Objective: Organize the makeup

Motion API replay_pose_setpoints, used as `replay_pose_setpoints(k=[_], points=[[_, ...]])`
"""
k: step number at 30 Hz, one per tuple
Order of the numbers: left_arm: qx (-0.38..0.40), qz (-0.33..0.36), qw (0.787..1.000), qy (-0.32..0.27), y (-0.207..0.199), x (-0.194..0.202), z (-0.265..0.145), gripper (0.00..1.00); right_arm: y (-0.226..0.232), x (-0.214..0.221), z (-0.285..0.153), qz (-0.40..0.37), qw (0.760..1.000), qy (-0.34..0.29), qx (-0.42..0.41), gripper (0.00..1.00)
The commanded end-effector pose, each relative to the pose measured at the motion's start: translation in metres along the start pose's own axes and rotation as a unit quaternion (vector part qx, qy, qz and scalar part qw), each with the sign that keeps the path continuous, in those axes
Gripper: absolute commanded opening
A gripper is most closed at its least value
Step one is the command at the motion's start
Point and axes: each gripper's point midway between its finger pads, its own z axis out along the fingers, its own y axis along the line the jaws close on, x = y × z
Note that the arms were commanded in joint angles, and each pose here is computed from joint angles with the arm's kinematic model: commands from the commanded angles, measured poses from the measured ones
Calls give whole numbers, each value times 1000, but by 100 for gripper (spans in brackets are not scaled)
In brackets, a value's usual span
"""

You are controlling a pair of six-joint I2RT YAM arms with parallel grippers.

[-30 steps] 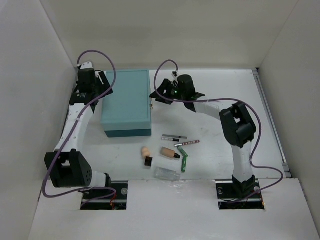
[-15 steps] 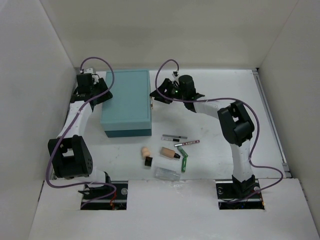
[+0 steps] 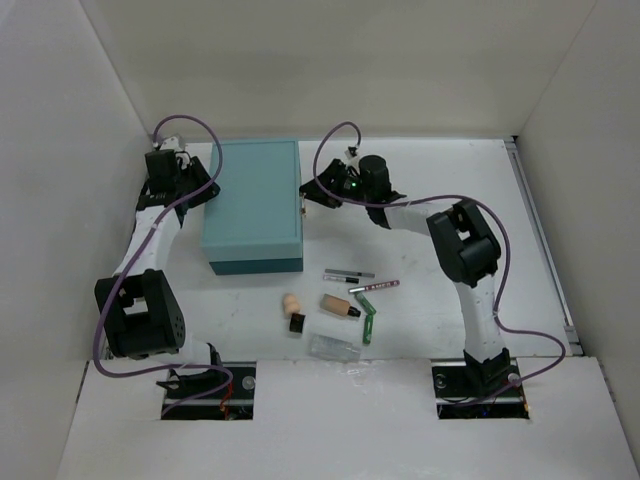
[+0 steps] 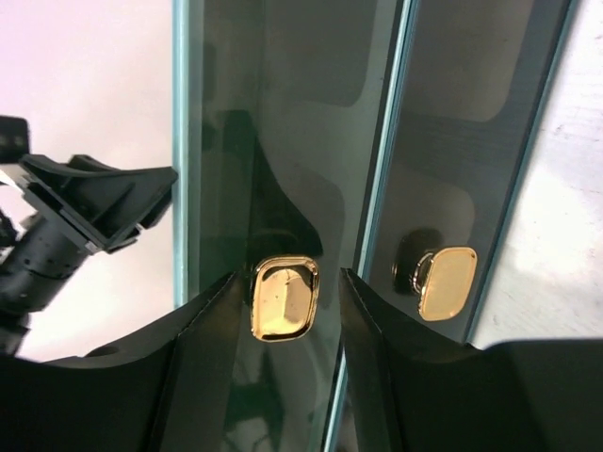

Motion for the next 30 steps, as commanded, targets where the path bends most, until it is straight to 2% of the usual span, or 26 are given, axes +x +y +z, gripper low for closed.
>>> replay_pose_setpoints(k=[1,5,6,12,21,30], points=[[-32,-6,998,62,23,42,11,35,23,11,5,8,998,13,-65,50],[-36,-7,997,70,26,46,13,33,28,17,3,23,995,16,-91,46],[-37,-7,997,72,27,47,14,33,28,18,3,28,995,17,-96,40],[-41,-7,996,75,28,49,15,30,30,19,0,41,993,12,-109,20],[-56,-10,995,81,36,53,17,27,18,-21,-49,21,996,-35,-76,15],[-75,-14,993,95,46,59,23,22,-22,-57,-105,-3,996,-80,34,14]])
